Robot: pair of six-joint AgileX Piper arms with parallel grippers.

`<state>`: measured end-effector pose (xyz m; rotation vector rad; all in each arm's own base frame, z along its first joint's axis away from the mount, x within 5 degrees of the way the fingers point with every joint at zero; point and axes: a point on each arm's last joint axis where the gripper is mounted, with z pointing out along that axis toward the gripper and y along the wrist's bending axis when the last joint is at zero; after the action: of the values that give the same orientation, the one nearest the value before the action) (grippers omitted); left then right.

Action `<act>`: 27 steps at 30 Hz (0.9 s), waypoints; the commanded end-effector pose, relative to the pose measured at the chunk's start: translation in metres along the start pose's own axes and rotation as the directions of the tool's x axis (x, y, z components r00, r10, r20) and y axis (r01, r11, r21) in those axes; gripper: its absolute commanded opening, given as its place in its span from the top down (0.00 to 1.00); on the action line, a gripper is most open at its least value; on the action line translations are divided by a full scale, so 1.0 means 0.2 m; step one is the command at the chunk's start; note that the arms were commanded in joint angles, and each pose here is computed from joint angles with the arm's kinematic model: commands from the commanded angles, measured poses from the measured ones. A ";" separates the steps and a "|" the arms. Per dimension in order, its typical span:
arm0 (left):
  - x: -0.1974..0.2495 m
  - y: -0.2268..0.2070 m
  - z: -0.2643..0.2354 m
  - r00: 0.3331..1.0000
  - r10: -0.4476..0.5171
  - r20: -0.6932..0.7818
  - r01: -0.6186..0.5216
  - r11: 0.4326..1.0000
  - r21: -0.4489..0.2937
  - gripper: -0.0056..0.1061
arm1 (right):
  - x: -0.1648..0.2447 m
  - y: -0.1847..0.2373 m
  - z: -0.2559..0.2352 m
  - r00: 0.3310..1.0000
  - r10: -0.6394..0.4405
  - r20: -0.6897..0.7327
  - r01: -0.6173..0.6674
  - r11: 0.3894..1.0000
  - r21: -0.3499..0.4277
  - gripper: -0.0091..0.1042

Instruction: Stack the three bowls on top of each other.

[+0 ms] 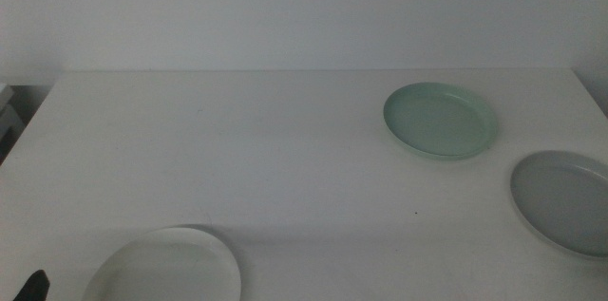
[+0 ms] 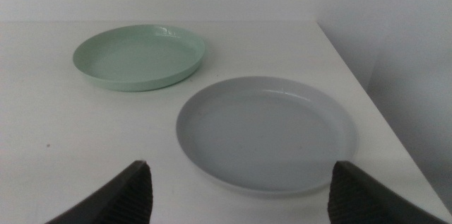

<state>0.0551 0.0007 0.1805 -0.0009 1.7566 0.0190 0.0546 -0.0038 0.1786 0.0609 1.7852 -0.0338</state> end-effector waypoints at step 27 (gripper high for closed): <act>-0.03 0.00 0.00 0.996 -0.019 0.087 0.018 1.000 0.003 0.14 | -0.98 -0.01 0.00 0.917 0.077 -0.391 -0.049 0.995 0.082 0.34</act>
<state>0.0551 0.0007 0.1805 -0.0009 1.7566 0.0190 0.0864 -0.0085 0.3539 0.1826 2.2089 -0.0301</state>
